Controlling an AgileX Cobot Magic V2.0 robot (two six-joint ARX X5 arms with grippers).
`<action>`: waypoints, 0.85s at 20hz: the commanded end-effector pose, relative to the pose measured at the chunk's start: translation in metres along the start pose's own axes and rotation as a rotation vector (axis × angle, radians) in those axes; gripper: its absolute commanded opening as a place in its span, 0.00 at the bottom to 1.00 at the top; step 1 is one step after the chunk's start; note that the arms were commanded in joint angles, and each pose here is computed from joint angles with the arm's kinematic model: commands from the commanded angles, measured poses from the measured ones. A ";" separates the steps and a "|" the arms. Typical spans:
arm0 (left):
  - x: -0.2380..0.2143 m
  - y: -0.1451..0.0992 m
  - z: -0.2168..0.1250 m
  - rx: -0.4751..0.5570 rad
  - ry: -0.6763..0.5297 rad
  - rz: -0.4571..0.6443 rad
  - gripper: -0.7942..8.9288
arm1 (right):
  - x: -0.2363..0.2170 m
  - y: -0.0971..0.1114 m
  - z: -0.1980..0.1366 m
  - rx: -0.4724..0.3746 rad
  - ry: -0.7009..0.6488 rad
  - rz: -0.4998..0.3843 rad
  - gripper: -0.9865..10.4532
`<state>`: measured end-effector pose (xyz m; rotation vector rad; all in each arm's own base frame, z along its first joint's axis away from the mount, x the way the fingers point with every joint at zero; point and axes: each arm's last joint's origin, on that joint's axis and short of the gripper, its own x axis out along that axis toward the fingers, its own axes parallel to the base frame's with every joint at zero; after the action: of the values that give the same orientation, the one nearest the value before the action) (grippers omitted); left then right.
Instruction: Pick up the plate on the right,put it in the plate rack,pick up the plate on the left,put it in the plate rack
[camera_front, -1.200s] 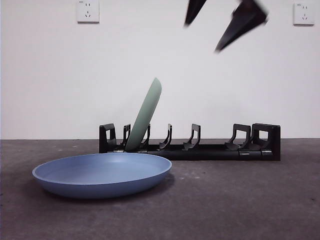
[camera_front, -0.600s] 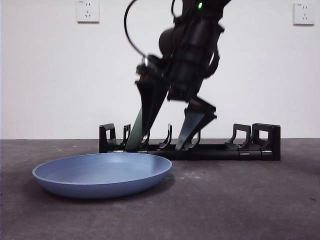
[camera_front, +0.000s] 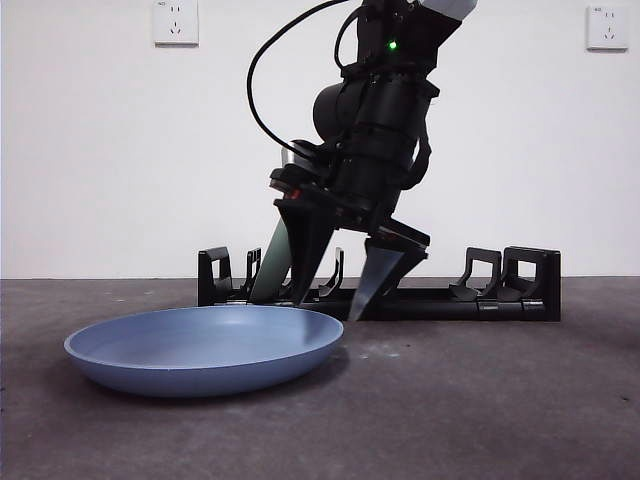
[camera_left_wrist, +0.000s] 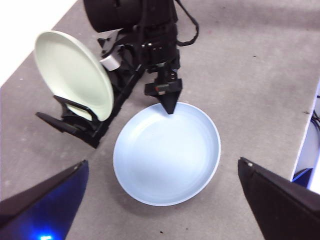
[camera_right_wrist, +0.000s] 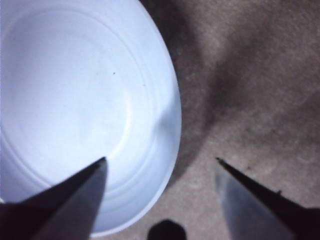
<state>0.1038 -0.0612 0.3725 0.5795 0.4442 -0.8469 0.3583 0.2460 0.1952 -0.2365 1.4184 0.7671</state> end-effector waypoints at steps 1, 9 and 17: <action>0.003 -0.001 -0.001 0.017 0.002 -0.011 0.60 | 0.014 -0.003 -0.001 0.026 0.016 0.003 0.29; 0.004 -0.003 0.001 0.027 -0.002 -0.025 0.60 | 0.034 -0.009 -0.012 0.057 0.042 0.006 0.29; 0.005 -0.004 0.002 0.041 -0.004 -0.039 0.60 | 0.033 -0.009 -0.014 0.060 0.045 0.009 0.07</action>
<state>0.1028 -0.0664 0.3718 0.5946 0.4384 -0.8885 0.3533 0.2428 0.1687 -0.1718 1.4532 0.7445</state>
